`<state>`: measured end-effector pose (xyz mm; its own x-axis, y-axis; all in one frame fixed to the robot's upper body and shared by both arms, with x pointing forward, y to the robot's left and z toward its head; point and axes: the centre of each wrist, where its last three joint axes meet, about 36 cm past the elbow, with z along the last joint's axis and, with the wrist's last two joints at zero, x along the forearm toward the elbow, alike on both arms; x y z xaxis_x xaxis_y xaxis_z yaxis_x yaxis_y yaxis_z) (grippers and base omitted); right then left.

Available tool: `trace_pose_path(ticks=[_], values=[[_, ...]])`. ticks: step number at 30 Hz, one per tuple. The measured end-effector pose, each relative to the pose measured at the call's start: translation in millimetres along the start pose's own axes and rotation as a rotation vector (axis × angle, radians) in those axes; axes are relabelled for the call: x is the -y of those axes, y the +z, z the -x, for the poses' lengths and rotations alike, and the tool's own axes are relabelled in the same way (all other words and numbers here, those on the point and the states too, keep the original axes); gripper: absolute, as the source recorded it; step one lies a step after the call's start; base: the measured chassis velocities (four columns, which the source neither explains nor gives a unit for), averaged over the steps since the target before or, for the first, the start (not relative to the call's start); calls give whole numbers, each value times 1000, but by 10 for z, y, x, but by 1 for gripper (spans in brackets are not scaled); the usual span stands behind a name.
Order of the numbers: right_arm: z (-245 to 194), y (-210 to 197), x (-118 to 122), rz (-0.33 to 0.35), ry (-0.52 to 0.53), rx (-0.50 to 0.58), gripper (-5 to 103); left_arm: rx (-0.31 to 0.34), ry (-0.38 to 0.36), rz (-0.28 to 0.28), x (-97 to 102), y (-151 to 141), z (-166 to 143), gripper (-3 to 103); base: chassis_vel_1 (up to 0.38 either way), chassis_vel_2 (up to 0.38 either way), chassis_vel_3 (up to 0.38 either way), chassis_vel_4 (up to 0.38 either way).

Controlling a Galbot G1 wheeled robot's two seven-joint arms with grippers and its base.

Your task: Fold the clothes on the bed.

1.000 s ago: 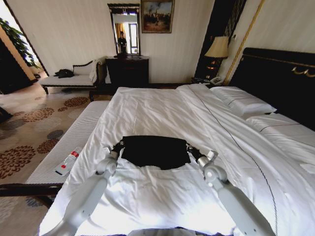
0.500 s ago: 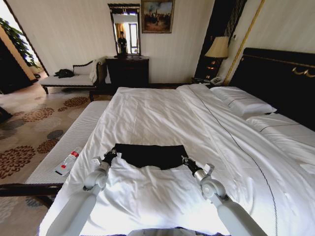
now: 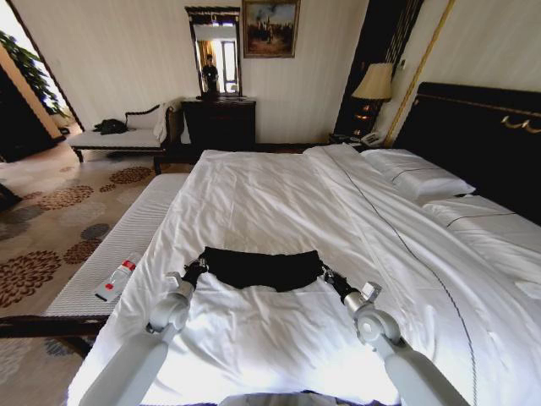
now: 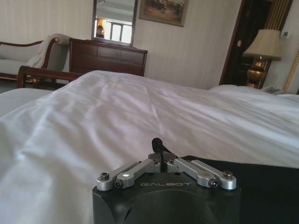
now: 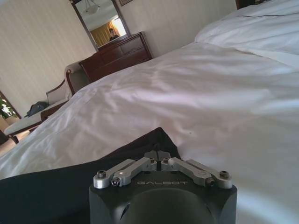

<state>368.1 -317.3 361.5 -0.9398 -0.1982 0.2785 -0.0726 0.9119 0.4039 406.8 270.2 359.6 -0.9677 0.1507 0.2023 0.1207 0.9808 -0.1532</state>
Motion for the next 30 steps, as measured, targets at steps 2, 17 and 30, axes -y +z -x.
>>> trace_pose_path(ticks=[2, 17, 30], values=[[-16, 19, 16, -3, 2, -1, 0, -5, 1, 6, -2, 18, -28, 1, 0, 0, 0, 0], [-352, 264, -111, -16, -11, -22, 30, -23, 1, 100, -77, -43, -692, 43, 0, 0, 0, 0], [-414, -340, -168, 90, 38, 59, 73, 53, -52, -8, -163, -443, -793, 86, 0, 0, 0, 0]])
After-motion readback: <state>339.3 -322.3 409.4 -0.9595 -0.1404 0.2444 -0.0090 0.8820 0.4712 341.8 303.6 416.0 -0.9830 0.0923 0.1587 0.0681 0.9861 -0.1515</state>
